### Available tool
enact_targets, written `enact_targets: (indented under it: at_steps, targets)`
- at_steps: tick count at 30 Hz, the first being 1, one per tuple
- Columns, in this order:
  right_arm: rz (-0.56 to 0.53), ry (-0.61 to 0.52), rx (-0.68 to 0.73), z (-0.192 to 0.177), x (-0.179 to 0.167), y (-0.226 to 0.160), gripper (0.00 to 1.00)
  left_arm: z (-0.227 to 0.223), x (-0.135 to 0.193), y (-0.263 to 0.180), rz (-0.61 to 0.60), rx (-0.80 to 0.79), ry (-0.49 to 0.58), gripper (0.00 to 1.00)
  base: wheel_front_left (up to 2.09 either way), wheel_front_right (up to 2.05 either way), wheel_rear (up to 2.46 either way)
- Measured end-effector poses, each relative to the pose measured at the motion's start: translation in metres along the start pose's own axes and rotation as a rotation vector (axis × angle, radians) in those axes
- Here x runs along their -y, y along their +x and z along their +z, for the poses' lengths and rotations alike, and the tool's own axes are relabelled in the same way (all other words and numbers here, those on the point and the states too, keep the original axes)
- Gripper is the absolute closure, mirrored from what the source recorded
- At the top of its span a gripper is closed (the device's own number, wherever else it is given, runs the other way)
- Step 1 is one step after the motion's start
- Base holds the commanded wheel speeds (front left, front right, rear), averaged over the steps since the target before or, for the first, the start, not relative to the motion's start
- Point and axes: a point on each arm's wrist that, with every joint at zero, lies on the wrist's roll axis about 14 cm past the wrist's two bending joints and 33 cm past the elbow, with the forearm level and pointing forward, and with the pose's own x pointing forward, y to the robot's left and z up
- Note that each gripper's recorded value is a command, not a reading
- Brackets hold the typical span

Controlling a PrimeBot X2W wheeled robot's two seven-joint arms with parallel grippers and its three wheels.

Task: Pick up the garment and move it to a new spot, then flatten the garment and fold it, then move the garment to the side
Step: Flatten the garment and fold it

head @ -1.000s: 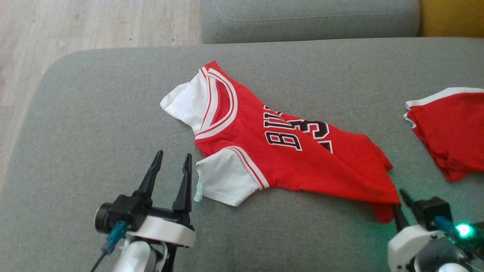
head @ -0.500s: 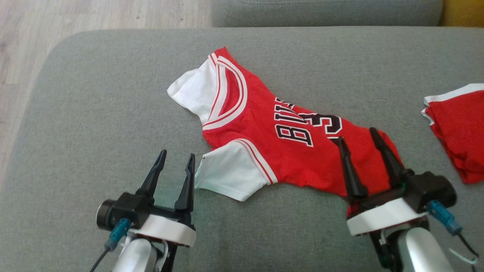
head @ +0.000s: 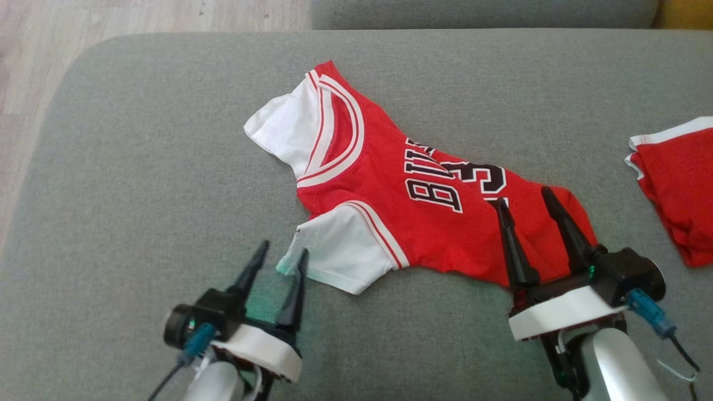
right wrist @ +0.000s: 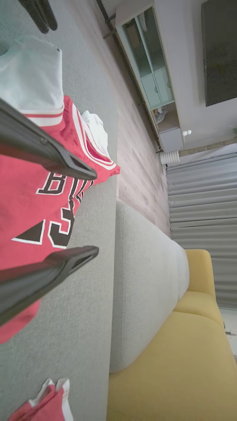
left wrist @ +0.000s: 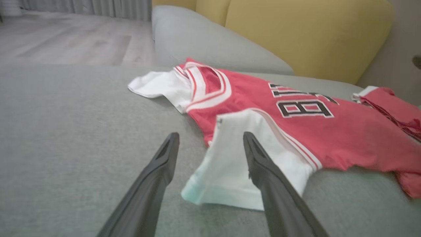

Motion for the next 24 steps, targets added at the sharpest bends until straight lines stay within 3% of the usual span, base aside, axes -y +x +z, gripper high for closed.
enact_targets:
  at_steps: [14,15,16,17,18,24]
  targets:
    - [-0.052,0.005,-0.030,-0.012,0.017,-0.006,0.00,-0.032,-0.001,0.020,-0.036,-0.171,0.033,0.00,0.00,0.00,0.00]
    - [-0.056,0.005,-0.032,-0.012,0.018,-0.007,0.00,-0.036,-0.001,0.020,-0.037,-0.192,0.032,0.04,0.00,0.00,0.00]
    - [-0.061,0.005,-0.034,-0.013,0.020,-0.007,0.00,-0.040,-0.001,0.020,-0.036,-0.213,0.025,0.33,0.00,0.00,0.00]
    - [-0.065,0.004,-0.035,-0.013,0.021,-0.008,0.00,-0.045,0.000,0.018,-0.038,-0.235,0.018,0.71,0.00,0.00,0.00]
    - [-0.070,0.004,-0.035,-0.013,0.022,-0.009,0.00,-0.049,0.001,0.018,-0.040,-0.250,0.013,1.00,0.00,0.00,0.00]
    - [-0.125,-0.015,-0.017,-0.005,0.038,-0.021,0.00,-0.034,0.009,0.017,-0.065,-0.195,-0.007,1.00,0.00,0.00,0.00]
